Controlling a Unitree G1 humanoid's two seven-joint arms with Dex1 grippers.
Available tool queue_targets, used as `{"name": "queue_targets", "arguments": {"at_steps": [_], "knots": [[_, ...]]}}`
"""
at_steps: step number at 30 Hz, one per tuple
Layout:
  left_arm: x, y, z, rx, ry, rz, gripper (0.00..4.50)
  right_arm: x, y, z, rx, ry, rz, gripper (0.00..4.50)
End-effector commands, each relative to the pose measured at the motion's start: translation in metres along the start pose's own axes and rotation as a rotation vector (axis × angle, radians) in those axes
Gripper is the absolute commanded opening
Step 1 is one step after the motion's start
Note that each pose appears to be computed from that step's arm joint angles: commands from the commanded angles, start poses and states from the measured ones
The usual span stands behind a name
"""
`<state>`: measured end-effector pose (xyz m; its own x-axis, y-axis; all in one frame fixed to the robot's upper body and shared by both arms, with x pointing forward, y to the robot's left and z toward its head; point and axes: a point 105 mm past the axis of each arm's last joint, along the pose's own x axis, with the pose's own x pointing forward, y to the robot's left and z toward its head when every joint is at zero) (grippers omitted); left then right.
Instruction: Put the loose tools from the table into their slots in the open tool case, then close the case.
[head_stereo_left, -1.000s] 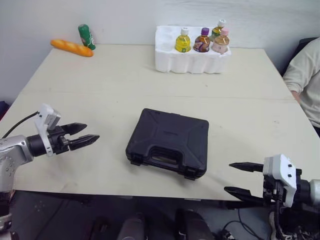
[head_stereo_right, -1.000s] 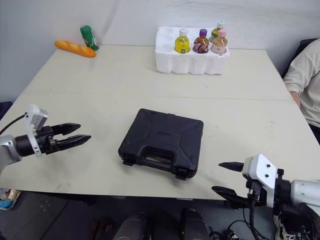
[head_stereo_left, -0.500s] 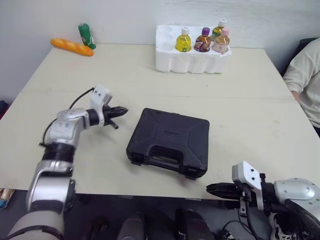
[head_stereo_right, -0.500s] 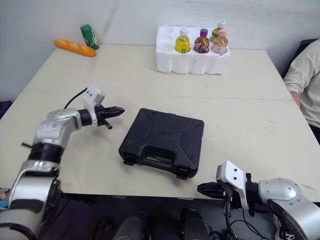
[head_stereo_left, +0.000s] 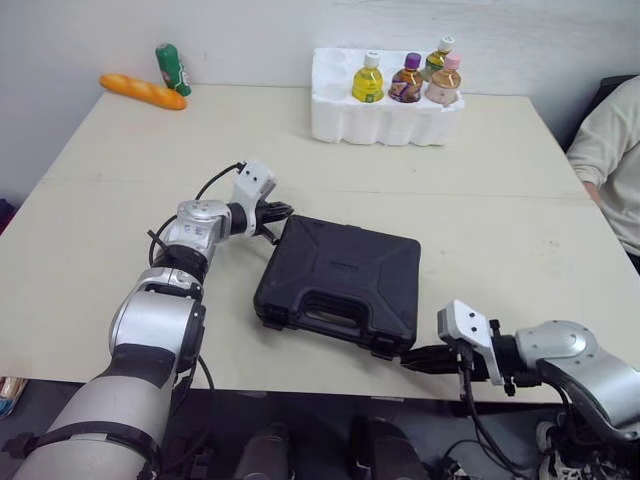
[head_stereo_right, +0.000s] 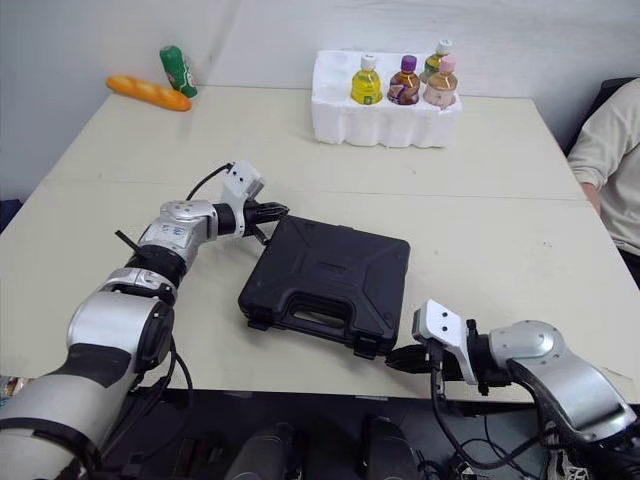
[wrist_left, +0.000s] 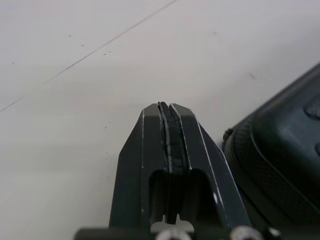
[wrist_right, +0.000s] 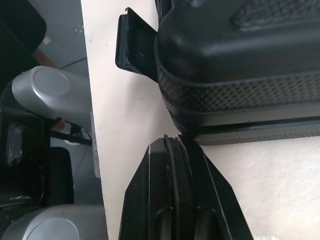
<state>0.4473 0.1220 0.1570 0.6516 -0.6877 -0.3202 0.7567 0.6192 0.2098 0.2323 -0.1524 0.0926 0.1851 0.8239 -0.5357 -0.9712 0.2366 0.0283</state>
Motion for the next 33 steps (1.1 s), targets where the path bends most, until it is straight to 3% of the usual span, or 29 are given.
{"name": "queue_targets", "arguments": {"at_steps": [1,10,21,27,33], "knots": [[0.004,-0.013,0.008,0.065,-0.022,-0.096,0.03,-0.001,-0.006,0.017,-0.053,-0.039,-0.004,0.00],[-0.008,-0.035,-0.003,0.107,-0.005,-0.327,0.03,-0.002,-0.019,0.023,-0.106,-0.011,0.008,0.00],[-0.062,-0.066,-0.029,0.183,0.070,-0.639,0.03,-0.020,-0.060,0.041,-0.220,0.015,-0.104,0.00],[-0.084,-0.083,-0.032,0.196,0.095,-0.674,0.03,-0.024,-0.073,0.043,-0.244,0.015,-0.167,0.00],[-0.089,-0.071,-0.022,0.228,0.104,-0.585,0.03,-0.036,-0.075,0.033,-0.230,0.048,-0.234,0.00]]}}
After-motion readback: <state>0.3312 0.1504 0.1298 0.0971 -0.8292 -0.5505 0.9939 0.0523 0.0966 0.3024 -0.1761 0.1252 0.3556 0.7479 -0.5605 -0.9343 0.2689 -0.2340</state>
